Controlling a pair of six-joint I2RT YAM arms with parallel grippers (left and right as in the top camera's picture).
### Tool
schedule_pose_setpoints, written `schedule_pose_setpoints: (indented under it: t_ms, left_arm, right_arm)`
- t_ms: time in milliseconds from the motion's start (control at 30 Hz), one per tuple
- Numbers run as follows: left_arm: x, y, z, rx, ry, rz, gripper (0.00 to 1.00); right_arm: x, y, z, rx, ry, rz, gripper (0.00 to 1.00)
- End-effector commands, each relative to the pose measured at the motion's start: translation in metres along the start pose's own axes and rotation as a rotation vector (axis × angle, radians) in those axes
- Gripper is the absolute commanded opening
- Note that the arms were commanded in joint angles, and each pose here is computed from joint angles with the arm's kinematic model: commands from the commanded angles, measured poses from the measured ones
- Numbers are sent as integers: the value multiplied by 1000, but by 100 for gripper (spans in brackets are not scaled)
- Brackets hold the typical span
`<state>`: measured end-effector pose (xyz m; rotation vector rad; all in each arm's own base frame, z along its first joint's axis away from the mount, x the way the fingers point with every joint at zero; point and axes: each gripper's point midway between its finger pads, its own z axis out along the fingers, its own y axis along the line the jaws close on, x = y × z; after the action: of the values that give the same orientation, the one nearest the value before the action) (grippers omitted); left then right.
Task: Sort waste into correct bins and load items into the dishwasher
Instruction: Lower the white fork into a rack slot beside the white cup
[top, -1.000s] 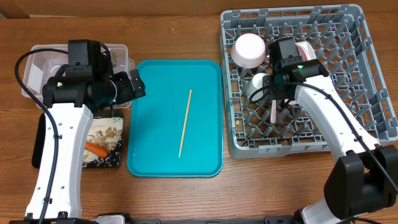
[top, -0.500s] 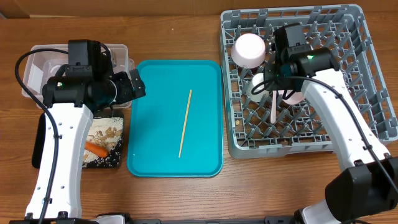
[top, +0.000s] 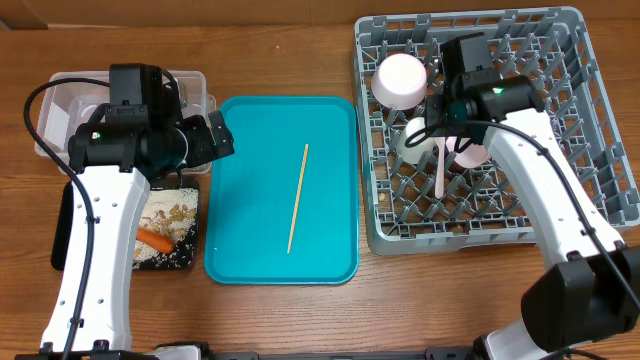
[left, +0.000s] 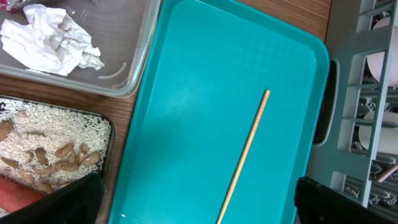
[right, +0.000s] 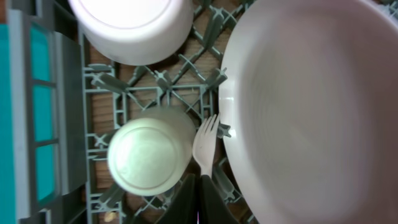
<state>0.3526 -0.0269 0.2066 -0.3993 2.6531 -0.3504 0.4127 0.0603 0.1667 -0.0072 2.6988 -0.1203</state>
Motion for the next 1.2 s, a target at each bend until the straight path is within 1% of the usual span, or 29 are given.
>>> schedule_pose_setpoints:
  t_ms: [0,367,867,1167]
  left_arm:
    - [-7,-7,-13,19,-40,18,100]
    - [-7,-7,-13,19,-40,18,100]
    - [-7,-7,-13,19,-40,18,100]
    - [-7,-7,-13,19,-40,18,100]
  right_arm:
    - [6,-6,18,43,38,-1,4]
    - [8,-11,43,56,72,14,4]
    - [9,-14,52,47,79,75,4]
    - [19,-13,70,46,76,75,4]
